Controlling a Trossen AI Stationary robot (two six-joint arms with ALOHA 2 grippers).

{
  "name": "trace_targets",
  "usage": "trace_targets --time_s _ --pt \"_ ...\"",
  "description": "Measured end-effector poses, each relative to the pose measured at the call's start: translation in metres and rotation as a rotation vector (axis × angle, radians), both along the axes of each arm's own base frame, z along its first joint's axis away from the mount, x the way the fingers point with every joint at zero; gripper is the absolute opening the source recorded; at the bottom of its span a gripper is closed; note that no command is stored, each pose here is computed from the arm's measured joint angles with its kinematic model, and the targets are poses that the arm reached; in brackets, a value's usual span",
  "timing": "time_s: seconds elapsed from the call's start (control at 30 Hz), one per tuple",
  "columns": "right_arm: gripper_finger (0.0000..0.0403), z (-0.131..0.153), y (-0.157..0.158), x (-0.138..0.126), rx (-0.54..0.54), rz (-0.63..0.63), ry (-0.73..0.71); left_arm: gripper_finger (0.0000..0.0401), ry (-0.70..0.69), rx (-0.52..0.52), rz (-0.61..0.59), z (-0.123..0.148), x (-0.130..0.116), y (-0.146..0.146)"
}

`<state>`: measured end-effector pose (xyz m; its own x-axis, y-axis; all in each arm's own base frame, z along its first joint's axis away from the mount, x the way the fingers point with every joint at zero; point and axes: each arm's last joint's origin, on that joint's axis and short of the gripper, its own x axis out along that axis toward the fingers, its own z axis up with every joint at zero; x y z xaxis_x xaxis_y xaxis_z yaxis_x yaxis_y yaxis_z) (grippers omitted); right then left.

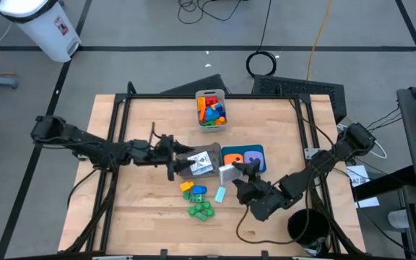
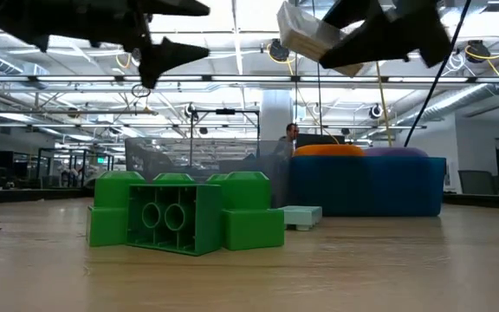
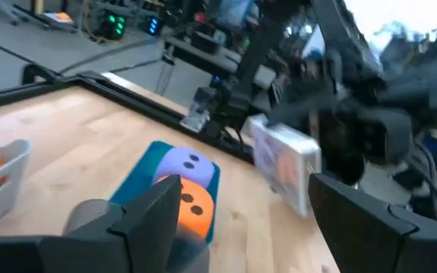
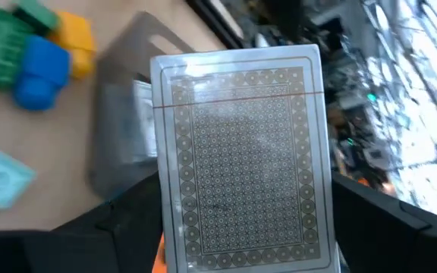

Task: Pick & Place Toys
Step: Put the brown deck of cards into the black bin

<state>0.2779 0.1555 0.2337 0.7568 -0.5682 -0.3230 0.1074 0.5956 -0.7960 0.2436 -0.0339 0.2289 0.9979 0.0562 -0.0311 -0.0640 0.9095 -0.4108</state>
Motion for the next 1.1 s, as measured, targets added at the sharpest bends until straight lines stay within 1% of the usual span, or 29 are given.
trace_targets --time_s 0.13,0.2,0.4,0.5,0.67,0.83,0.9,0.97,1.1 --pt "0.0302 0.002 -0.010 0.004 -0.039 -0.074 -0.027 0.0296 0.022 0.071 -0.054 0.005 0.026 -0.011" --pt "0.0302 0.002 -0.013 0.005 -0.060 -0.088 -0.021 0.0296 0.040 0.095 -0.071 0.006 0.039 -0.016" --pt "0.0302 0.002 -0.017 0.008 -0.077 -0.091 -0.004 0.0296 0.036 0.100 -0.082 0.012 0.079 -0.028" --pt "0.0302 0.002 -0.017 0.008 -0.082 -0.091 -0.003 0.0296 0.034 0.100 -0.074 0.015 0.094 -0.030" --pt "0.0302 0.004 -0.016 0.009 -0.070 -0.086 -0.021 0.0296 0.060 0.119 -0.057 0.015 0.108 -0.032" --pt "0.0302 0.005 -0.016 0.009 -0.074 -0.084 -0.021 0.0294 0.082 0.119 -0.022 0.010 0.111 -0.031" --pt "0.0302 0.005 -0.016 0.009 -0.073 -0.084 -0.022 0.0281 0.087 0.109 -0.018 0.009 0.111 -0.029" --pt "0.0302 0.005 -0.016 0.009 -0.073 -0.084 -0.022 0.0253 0.092 0.105 -0.017 0.009 0.111 -0.029" --pt "0.0302 0.005 -0.016 0.010 -0.068 -0.084 -0.030 0.0168 0.091 0.103 -0.028 0.009 0.111 -0.029"
